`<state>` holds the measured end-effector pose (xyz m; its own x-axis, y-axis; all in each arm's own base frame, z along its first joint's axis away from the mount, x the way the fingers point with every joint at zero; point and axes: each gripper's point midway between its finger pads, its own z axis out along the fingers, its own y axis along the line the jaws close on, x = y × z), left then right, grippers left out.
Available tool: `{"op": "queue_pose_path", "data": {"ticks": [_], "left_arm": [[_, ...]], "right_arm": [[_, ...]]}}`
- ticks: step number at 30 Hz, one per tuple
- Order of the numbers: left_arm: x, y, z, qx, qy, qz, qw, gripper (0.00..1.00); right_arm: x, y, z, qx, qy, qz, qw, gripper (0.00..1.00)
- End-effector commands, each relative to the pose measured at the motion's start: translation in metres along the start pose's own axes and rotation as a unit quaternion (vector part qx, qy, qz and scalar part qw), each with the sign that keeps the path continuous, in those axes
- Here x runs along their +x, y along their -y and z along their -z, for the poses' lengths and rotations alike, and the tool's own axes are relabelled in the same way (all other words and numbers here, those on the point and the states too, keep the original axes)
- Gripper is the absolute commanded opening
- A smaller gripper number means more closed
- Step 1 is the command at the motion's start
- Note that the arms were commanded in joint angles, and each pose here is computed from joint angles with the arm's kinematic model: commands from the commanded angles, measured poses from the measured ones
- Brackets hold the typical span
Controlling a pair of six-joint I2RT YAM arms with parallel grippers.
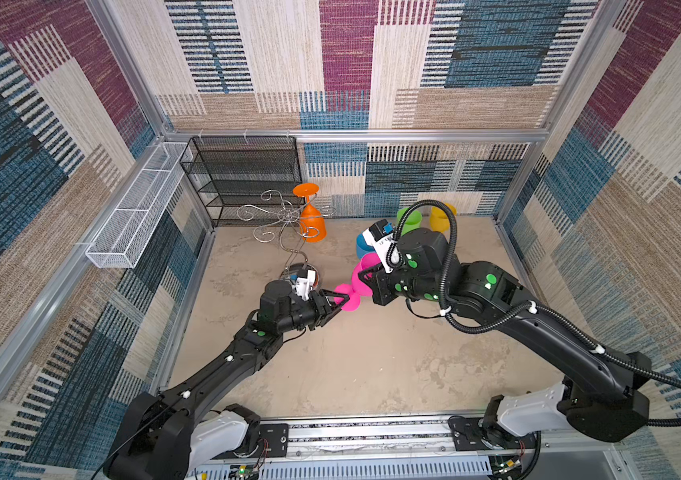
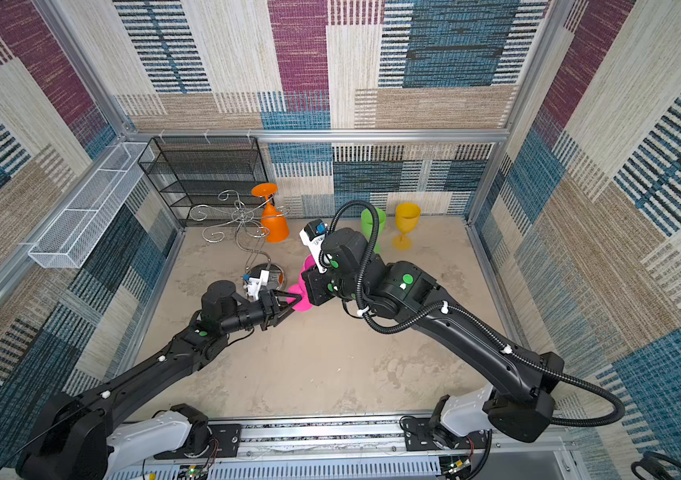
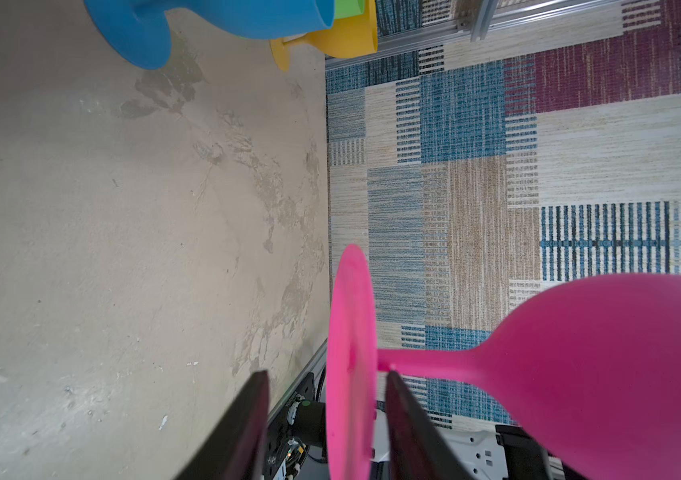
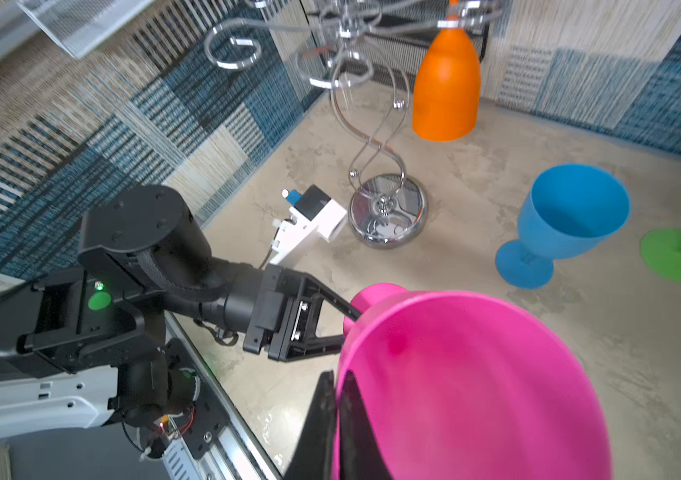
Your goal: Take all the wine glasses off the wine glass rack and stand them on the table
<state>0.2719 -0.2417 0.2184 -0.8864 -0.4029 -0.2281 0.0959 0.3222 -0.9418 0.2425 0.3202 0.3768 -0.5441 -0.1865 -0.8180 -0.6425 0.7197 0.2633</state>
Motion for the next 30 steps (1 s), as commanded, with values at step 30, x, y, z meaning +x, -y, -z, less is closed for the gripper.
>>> {"op": "queue_pose_path", "data": {"ticks": [30], "left_arm": [[0.016, -0.050, 0.049, -0.160, 0.022, -0.106, 0.981, 0.92]], "right_arm": [[-0.123, 0.178, -0.026, 0.227, 0.058, -0.005, 0.972, 0.00]]}}
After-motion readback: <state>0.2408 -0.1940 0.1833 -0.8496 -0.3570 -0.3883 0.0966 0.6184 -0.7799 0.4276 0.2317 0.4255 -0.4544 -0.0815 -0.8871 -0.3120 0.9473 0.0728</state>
